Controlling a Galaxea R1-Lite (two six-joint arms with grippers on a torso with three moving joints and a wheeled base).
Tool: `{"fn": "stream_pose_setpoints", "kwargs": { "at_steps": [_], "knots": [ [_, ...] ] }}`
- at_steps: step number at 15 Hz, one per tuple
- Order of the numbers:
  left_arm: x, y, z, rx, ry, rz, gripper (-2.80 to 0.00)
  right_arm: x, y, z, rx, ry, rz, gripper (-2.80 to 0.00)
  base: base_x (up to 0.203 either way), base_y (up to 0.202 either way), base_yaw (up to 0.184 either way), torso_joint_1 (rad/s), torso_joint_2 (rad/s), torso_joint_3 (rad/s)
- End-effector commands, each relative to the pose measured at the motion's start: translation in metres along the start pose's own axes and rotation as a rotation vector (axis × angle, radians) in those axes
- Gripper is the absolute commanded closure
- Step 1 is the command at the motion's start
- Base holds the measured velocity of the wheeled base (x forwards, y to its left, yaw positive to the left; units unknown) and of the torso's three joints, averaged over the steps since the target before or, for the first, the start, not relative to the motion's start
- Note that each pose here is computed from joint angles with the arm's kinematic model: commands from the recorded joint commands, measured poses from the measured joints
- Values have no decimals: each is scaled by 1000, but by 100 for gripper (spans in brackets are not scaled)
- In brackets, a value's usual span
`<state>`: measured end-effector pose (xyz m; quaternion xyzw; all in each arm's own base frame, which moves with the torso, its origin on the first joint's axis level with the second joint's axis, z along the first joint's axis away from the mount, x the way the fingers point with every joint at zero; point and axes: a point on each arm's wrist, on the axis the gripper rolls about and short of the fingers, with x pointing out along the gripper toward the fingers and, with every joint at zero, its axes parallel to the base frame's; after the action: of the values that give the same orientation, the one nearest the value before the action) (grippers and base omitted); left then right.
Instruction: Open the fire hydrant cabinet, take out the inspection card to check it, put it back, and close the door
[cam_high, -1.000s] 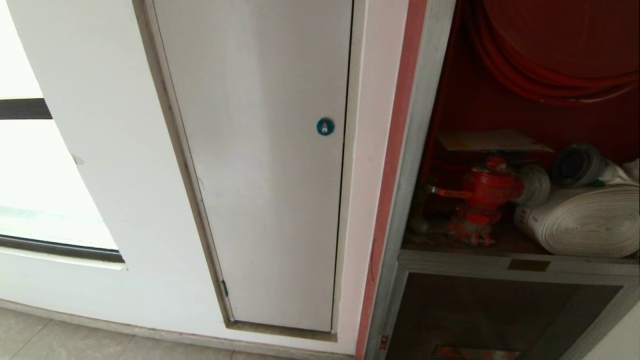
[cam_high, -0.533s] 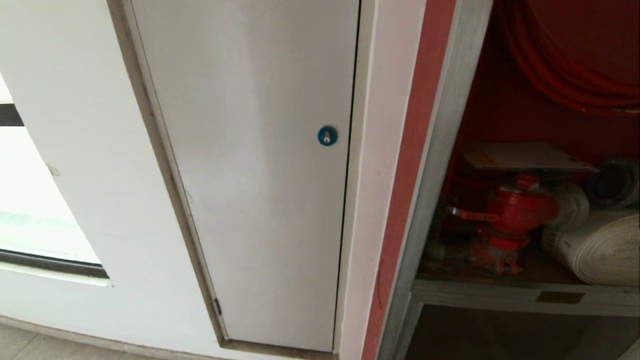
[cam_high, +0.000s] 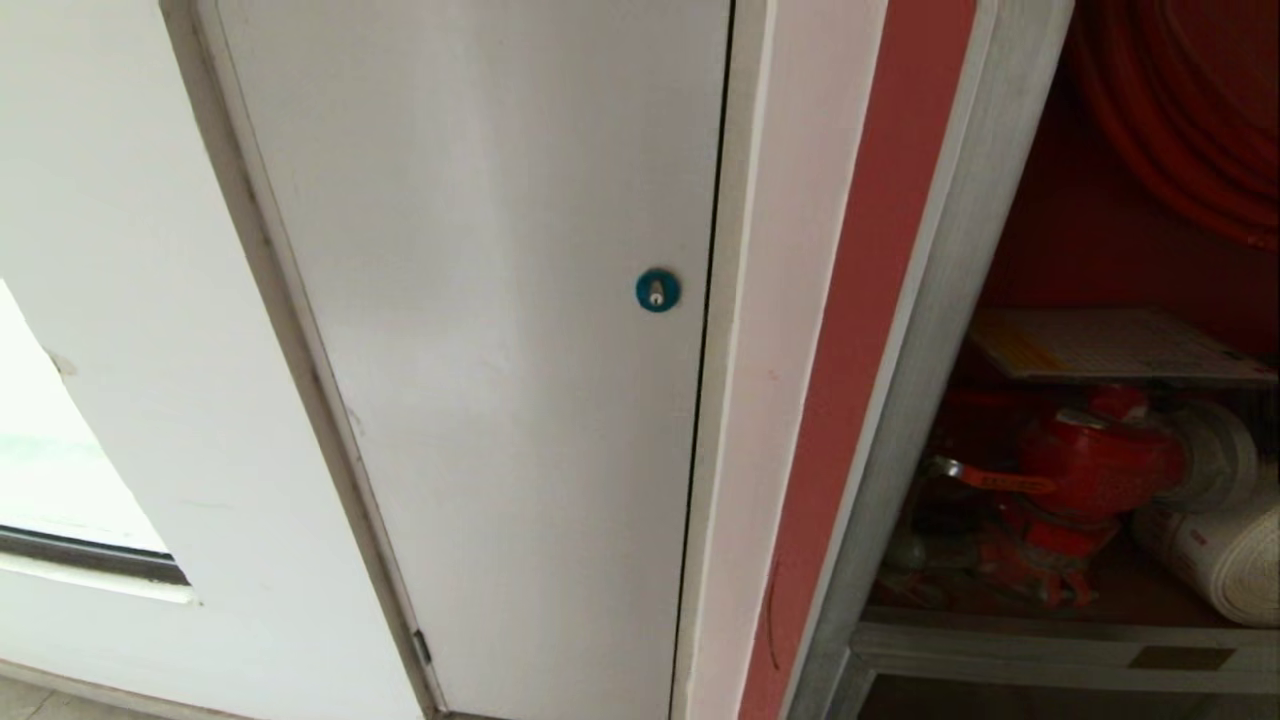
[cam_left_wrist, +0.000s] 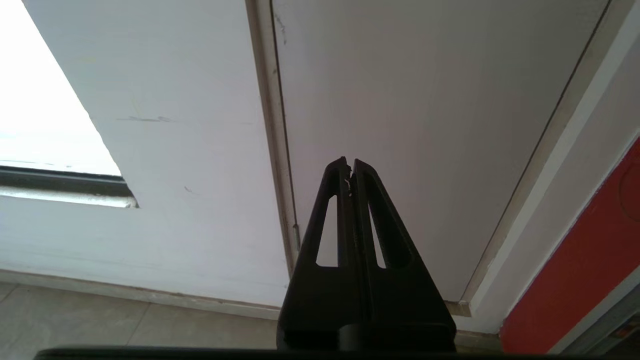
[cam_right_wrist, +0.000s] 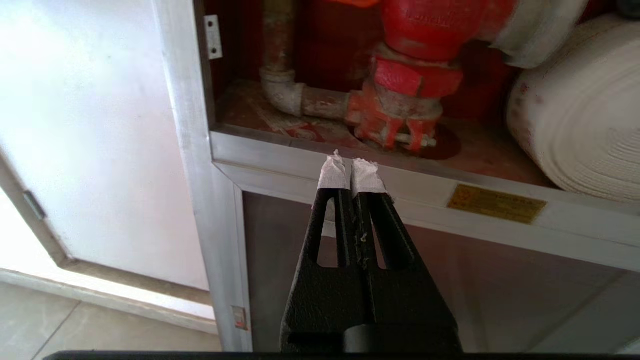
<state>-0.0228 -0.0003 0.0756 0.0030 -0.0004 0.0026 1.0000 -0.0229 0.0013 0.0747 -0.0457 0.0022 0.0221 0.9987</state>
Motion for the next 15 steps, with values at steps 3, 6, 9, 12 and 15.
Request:
{"fn": "stream_pose_setpoints", "kwargs": {
  "at_steps": [3, 6, 9, 12, 15],
  "knots": [
    [0, 0, 0, 0, 2, 0, 0, 0, 0, -1, -1, 7, 1, 0, 0, 0, 0, 0, 0, 0],
    [0, 0, 0, 0, 2, -1, 0, 0, 0, -1, -1, 9, 3, 0, 0, 0, 0, 0, 0, 0],
    [0, 0, 0, 0, 2, 1, 0, 0, 0, -1, -1, 7, 2, 0, 0, 0, 0, 0, 0, 0],
    [0, 0, 0, 0, 1, 0, 0, 0, -1, 0, -1, 10, -26, 0, 0, 0, 0, 0, 0, 0],
    [0, 0, 0, 0, 2, 0, 0, -2, -1, 8, 3, -5, -33, 0, 0, 0, 0, 0, 0, 0]
  ]
}}
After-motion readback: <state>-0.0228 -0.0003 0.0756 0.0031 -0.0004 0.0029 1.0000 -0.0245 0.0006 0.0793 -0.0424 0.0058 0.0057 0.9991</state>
